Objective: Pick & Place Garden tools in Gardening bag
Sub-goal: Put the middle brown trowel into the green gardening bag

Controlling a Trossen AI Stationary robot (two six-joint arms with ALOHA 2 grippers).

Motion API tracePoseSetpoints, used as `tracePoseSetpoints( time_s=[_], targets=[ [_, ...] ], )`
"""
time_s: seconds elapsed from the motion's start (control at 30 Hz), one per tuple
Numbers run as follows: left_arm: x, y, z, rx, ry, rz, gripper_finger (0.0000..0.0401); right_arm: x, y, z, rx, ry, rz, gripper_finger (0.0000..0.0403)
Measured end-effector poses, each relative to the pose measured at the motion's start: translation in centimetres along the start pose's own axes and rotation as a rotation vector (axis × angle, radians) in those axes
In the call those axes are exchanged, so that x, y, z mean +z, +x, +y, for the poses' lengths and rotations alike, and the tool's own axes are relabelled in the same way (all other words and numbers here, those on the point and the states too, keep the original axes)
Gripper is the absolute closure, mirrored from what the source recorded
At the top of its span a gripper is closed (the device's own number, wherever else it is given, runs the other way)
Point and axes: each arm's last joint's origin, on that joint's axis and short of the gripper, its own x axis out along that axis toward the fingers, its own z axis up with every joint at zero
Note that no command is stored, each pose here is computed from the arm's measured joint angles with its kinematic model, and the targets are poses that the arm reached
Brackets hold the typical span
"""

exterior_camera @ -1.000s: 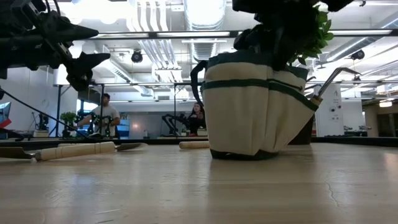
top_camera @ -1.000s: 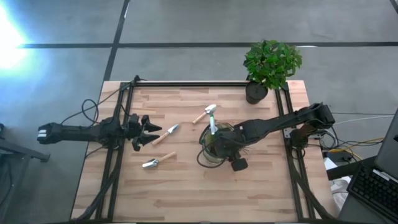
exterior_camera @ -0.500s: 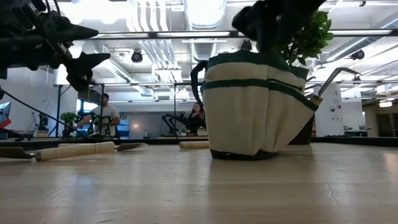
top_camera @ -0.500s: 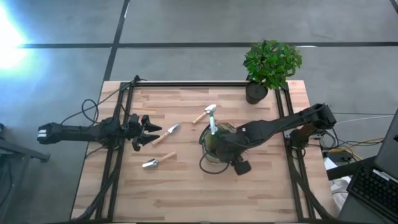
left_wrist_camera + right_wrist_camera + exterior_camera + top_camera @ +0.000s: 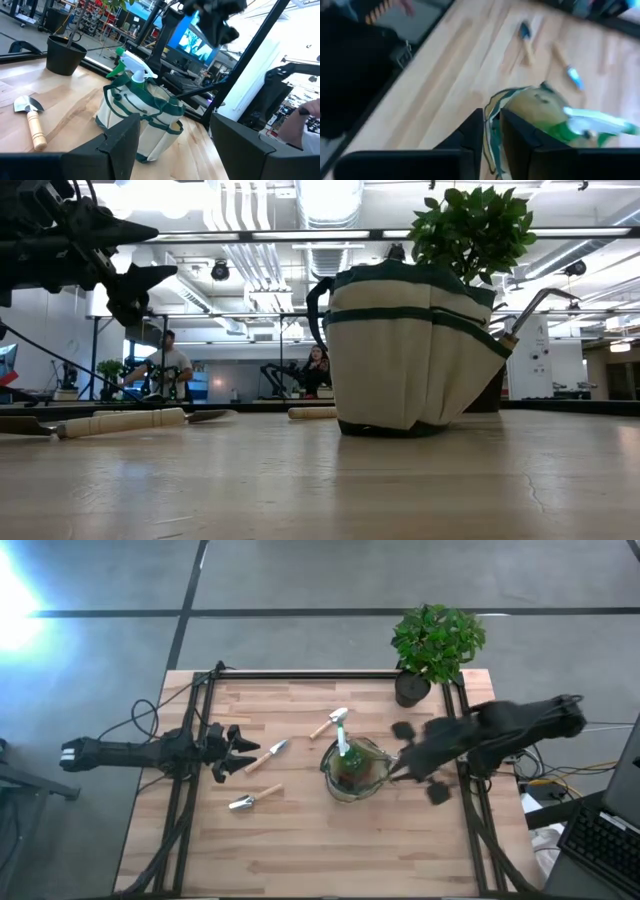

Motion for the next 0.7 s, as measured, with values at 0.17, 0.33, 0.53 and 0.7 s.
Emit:
tracePoseSetpoints(
  time_s=[0.17, 0.33, 0.53, 0.7],
  targets=[
    [0.0, 0.0, 0.0, 0.000, 0.000, 0.001, 0.0156, -1.3, -5.0, 0.2, -0.139, 0.000, -0.184, 0.0383],
    [0.0, 0.0, 0.0, 0.000, 0.000, 0.000, 0.0156, -4.5, -6.8, 0.0, -0.349, 0.076, -0.234, 0.0394],
    [0.0, 0.0, 0.0, 0.000, 0.000, 0.000, 0.0156, -8.6, -6.4, 0.4, -0.348, 0.152, -0.232, 0.0394],
    [0.0, 0.0, 0.0, 0.000, 0.000, 0.000, 0.0156, -11.6, -5.6, 0.7, -0.344, 0.188, -0.256, 0.0394]
  ],
)
